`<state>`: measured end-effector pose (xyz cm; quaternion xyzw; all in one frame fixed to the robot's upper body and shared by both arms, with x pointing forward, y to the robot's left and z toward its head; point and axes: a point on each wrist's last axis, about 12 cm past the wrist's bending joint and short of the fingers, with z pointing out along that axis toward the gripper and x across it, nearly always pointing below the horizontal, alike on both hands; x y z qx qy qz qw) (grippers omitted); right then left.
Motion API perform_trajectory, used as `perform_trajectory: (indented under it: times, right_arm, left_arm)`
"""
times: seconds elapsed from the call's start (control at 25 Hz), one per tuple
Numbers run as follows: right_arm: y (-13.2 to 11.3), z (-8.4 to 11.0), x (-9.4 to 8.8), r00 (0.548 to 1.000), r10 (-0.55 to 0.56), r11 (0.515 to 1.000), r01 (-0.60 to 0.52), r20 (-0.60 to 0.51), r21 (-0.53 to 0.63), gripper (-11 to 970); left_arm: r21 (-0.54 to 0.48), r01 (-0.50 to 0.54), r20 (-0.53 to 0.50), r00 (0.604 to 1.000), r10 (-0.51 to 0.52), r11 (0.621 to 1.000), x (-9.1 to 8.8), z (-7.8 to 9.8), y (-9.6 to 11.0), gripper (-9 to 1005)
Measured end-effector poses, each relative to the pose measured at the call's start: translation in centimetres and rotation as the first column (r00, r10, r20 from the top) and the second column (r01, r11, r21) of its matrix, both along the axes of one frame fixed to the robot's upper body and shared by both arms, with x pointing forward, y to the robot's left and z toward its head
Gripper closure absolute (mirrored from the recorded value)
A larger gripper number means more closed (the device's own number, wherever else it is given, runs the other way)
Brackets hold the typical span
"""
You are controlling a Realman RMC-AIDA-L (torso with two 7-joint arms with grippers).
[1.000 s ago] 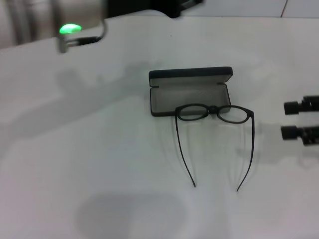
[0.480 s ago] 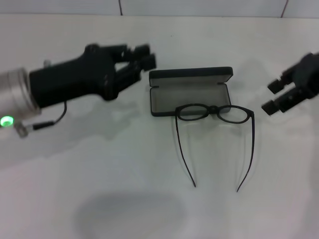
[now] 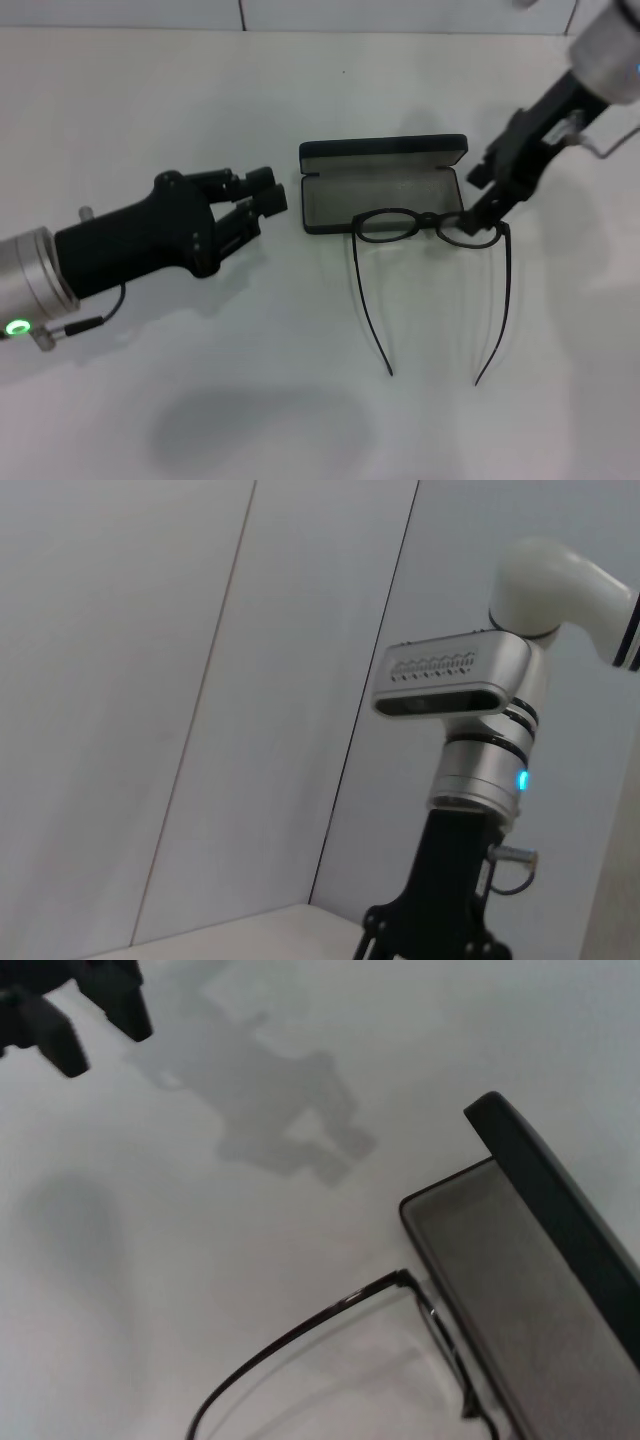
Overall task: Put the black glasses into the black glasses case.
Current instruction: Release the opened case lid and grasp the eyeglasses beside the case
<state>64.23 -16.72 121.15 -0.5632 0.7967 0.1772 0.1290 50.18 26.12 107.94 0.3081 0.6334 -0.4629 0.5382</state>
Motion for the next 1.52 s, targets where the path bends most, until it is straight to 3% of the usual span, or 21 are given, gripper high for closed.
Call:
perform_trajectory:
  times: [0.28, 0.52, 0.72, 1.16, 1.28, 1.52]
  right_arm:
    - [3.0, -1.7, -0.3, 0.996, 0.072, 0.995, -0.068, 0.044, -0.073, 352]
    - [3.5, -2.1, 0.0, 0.995, 0.073, 0.994, -0.067, 0.062, -0.088, 375]
    - [3.6, -2.4, 0.2, 0.994, 0.074, 0.994, -0.067, 0.081, -0.09, 451]
    - [3.7, -3.5, 0.3, 0.991, 0.081, 0.994, -0.073, 0.103, -0.087, 455]
    - [3.6, -3.8, 0.3, 0.992, 0.082, 0.994, -0.073, 0.1, -0.086, 573]
    - [3.9, -4.2, 0.3, 0.991, 0.087, 0.994, -0.08, 0.102, -0.076, 636]
  left_arm:
    - [0.009, -0.006, -0.001, 1.0, 0.006, 1.0, -0.7, -1.0, 0.0, 773]
    - [0.009, -0.012, -0.01, 1.0, 0.012, 1.0, -1.2, -1.8, 0.0, 773]
    - [0.009, -0.013, -0.009, 1.0, 0.013, 1.0, -1.4, -2.0, -0.1, 774]
    - [0.007, -0.003, -0.007, 1.0, 0.003, 1.0, -1.3, -2.1, -0.6, 775]
    - [0.005, -0.007, -0.013, 1.0, 0.007, 1.0, -1.4, -2.3, -0.6, 775]
    - [0.005, -0.011, -0.019, 1.0, 0.011, 1.0, -1.6, -2.6, -0.6, 777]
